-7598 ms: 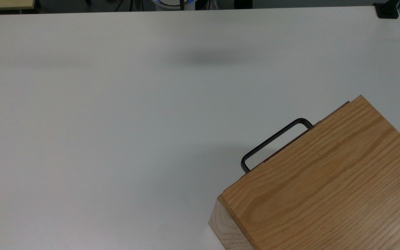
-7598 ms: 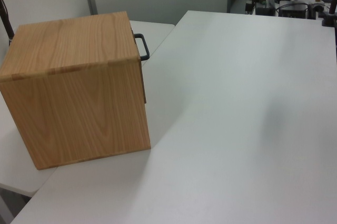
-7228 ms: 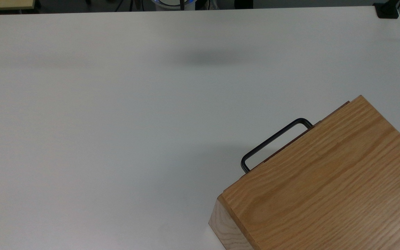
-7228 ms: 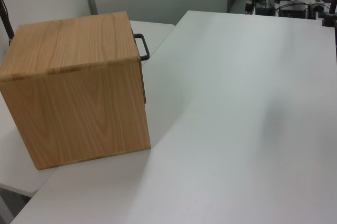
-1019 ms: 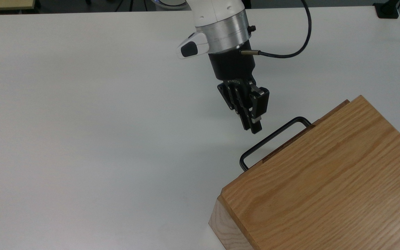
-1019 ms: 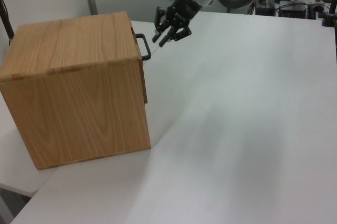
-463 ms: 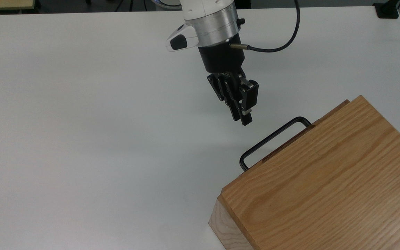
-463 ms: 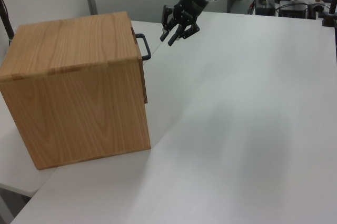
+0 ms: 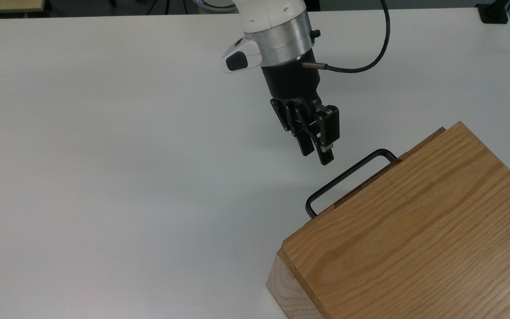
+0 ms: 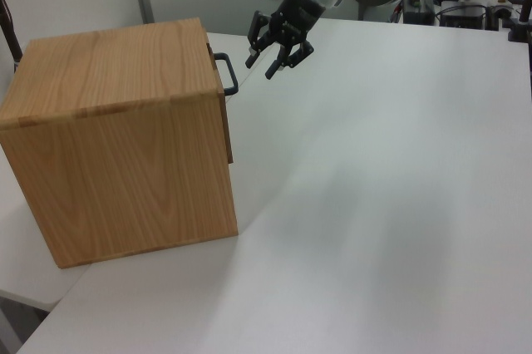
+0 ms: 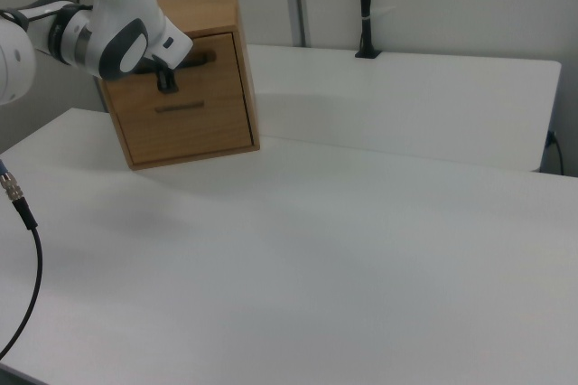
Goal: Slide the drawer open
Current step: 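Lower the gripper onto the handle bar and close it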
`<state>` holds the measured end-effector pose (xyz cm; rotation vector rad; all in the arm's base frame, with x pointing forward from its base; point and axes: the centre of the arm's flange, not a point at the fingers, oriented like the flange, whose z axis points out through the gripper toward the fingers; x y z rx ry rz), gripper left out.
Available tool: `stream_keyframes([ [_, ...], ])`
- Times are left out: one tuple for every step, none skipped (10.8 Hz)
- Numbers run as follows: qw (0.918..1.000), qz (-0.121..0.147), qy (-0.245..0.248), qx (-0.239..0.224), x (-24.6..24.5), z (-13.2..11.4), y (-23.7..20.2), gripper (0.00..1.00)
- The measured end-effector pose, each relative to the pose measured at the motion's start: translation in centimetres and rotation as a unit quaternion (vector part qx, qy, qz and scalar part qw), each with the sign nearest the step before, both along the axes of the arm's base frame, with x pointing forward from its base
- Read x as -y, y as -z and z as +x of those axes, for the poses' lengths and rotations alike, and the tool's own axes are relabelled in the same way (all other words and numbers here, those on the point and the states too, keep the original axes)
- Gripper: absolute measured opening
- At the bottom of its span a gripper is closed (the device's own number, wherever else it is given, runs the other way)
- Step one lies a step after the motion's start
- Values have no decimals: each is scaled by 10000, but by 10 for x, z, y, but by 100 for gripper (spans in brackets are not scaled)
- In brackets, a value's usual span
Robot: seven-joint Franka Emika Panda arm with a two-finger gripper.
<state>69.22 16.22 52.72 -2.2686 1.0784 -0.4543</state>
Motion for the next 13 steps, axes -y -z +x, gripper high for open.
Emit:
stream_keyframes([
  [10000, 23, 3, 73, -3, 3, -1, 50],
  [9998, 50, 31, 190, -3, 7, -4, 50],
  [9997, 63, 50, 249, -4, 10, -5, 50],
  [9996, 72, 60, 285, -3, 12, -6, 49],
  [9993, 85, 85, 358, -4, 13, -6, 49],
  [9990, 108, 84, 427, -8, 15, -5, 49],
  [9987, 128, 67, 481, -15, 17, -1, 49],
  [9985, 143, 54, 519, -20, 20, 2, 48],
  [9985, 152, 51, 530, -22, 23, 5, 48],
  [9983, 163, 56, 554, -22, 27, 5, 46],
  [9982, 172, 60, 573, -22, 29, 4, 45],
  [9982, 175, 61, 579, -22, 30, 5, 37],
  [9982, 174, 61, 568, -22, 31, 6, 31],
])
